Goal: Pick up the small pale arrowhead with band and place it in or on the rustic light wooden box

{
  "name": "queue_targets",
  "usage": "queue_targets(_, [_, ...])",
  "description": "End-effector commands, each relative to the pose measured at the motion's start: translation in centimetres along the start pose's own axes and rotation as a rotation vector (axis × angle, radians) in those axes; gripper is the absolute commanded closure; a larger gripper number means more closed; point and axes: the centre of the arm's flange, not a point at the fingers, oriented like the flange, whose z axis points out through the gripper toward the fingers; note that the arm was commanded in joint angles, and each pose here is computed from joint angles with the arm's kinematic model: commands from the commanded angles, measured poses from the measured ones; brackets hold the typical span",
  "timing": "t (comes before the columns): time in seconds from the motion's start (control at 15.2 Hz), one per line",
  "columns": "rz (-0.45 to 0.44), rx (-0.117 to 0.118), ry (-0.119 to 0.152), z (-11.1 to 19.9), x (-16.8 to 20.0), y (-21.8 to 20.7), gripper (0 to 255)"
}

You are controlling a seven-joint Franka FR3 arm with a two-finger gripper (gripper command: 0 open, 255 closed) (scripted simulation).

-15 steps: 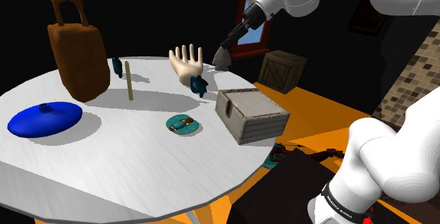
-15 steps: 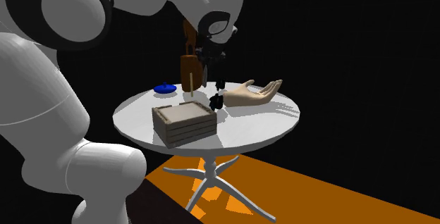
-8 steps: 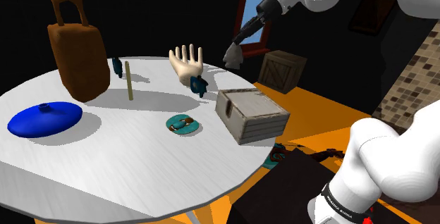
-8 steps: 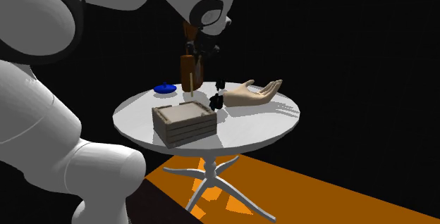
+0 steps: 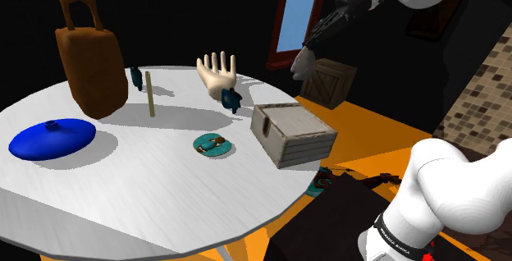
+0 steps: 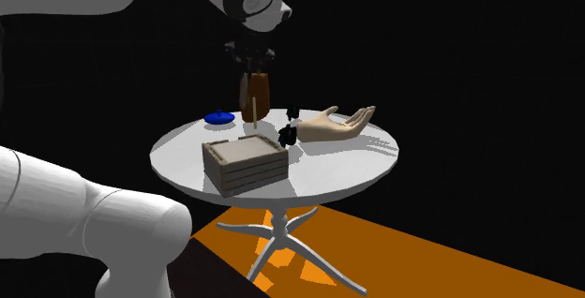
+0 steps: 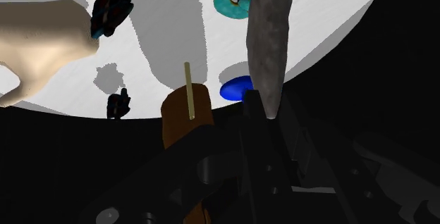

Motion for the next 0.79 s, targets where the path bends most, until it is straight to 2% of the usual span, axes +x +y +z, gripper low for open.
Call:
queue_targets(0.0, [0.0,0.0,-0.002,-0.3,-1.0,-1.2,255])
queue_targets(0.73, [0.0,0.0,-0.002,4.0,-4.7,-0.1,255])
